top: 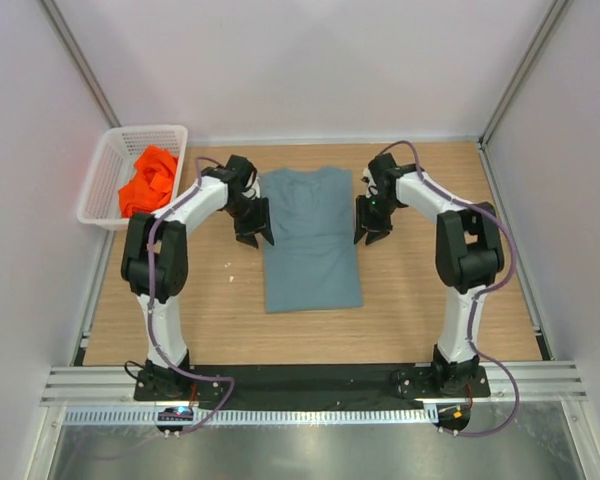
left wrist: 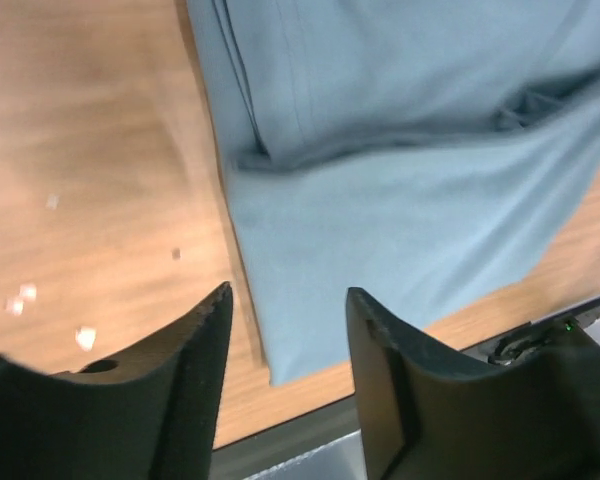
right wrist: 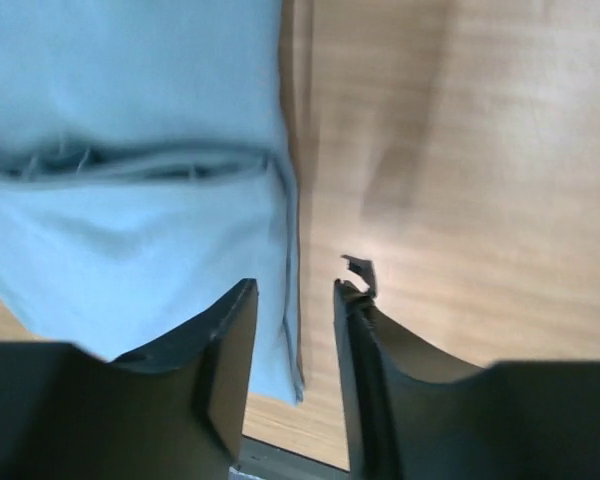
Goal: Fold and stack the t-shirts
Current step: Fold the tshirt
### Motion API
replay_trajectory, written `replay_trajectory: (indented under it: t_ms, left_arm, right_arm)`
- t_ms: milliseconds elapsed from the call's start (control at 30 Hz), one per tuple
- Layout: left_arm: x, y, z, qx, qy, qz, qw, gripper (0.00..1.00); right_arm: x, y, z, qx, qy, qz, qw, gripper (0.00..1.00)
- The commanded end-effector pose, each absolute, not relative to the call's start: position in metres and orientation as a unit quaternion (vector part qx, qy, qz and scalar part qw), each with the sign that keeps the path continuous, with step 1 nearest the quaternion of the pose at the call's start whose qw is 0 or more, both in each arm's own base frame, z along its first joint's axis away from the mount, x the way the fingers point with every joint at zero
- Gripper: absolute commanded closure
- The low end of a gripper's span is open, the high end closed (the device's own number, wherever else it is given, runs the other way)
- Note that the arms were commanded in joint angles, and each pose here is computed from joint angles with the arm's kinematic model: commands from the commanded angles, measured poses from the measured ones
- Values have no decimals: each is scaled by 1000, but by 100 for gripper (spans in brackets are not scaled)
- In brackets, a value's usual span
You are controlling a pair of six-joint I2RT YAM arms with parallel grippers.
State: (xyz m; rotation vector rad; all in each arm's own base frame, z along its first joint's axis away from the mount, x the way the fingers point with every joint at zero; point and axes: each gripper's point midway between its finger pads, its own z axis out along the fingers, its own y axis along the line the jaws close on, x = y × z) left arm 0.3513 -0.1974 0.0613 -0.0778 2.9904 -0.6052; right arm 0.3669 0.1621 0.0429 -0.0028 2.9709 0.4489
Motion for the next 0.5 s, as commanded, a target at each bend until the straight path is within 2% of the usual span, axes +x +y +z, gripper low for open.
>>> replay_trajectory:
  t_ms: [0,200,300,467]
  left_arm:
    - [332,-184,106,-5,977,-198,84,48]
    - [268,-190,88,-24,965,-260,31,44]
    - [242,-188,71,-37,961,-273,14,44]
    - [227,-190,62,-66,955,-290,12,43]
  right_arm:
    - [340,151,90,-16,982,155,105,55]
    - [274,176,73,0,963,264,48,50]
    - [254,182,59,-4,959,279,48,49]
    - [240,187,40,-1,959,279,46,49]
